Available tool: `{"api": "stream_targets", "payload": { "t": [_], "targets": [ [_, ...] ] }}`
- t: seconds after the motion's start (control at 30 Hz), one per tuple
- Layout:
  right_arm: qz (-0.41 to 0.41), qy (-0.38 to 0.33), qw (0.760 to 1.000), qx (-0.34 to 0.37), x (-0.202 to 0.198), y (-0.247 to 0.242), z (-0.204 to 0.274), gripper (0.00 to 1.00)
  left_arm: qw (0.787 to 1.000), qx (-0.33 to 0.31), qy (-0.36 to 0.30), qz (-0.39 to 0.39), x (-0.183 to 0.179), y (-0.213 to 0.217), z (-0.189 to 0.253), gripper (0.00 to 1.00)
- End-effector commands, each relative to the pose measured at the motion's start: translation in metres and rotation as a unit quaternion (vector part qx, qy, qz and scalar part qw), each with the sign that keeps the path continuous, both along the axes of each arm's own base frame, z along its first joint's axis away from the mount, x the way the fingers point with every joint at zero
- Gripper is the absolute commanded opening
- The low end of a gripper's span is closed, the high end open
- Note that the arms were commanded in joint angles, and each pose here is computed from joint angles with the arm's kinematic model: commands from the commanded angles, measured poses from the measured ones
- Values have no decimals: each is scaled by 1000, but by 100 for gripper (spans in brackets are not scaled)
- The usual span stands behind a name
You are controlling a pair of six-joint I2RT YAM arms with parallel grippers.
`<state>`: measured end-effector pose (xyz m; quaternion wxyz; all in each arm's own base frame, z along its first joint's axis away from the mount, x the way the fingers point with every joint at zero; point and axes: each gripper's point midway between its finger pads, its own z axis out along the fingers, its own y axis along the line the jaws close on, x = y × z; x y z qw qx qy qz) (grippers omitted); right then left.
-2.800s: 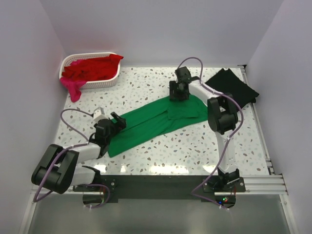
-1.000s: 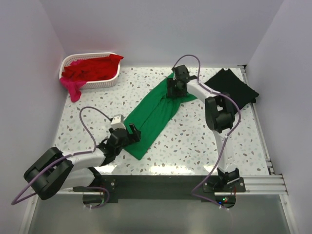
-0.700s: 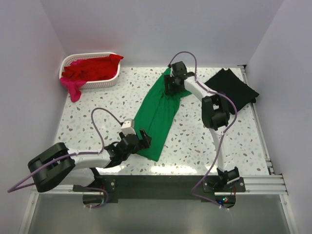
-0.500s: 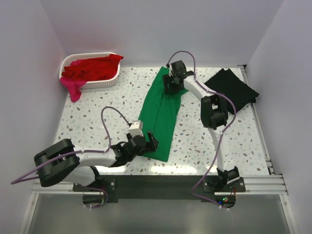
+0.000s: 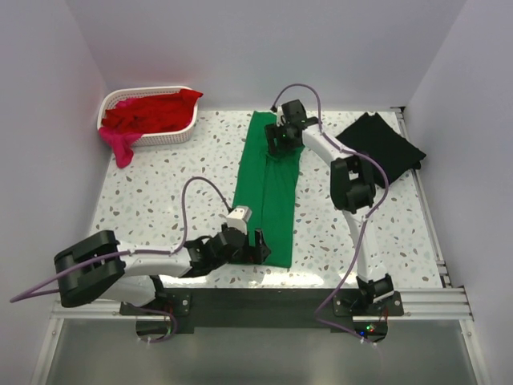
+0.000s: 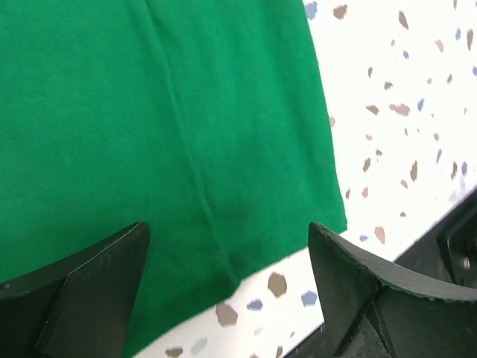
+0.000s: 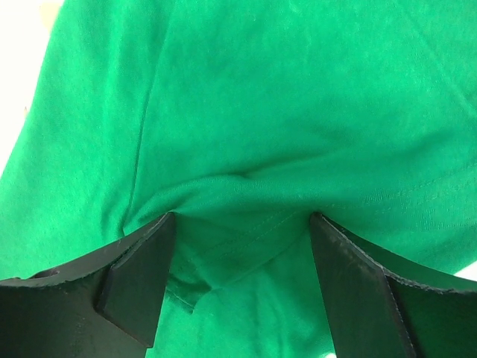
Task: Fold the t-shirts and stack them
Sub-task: Fold the tshirt
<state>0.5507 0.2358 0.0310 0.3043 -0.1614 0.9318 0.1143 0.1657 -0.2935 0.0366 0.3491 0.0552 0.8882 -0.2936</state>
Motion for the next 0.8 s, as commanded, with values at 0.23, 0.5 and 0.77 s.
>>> {"api": "stream_targets", "payload": {
  "t": [0.23, 0.5, 0.77],
  "targets": [
    [-28, -28, 998, 51, -69, -19, 92, 77, 997, 3, -69, -39, -2, 13, 42, 96],
    [-70, 23, 994, 79, -197, -27, 68, 71, 993, 33, -98, 63, 41, 63, 59, 90],
    [-48, 55, 994, 80, -303, -10, 46, 57, 987, 107, -90, 77, 64, 95, 58, 86]
  ]
}}
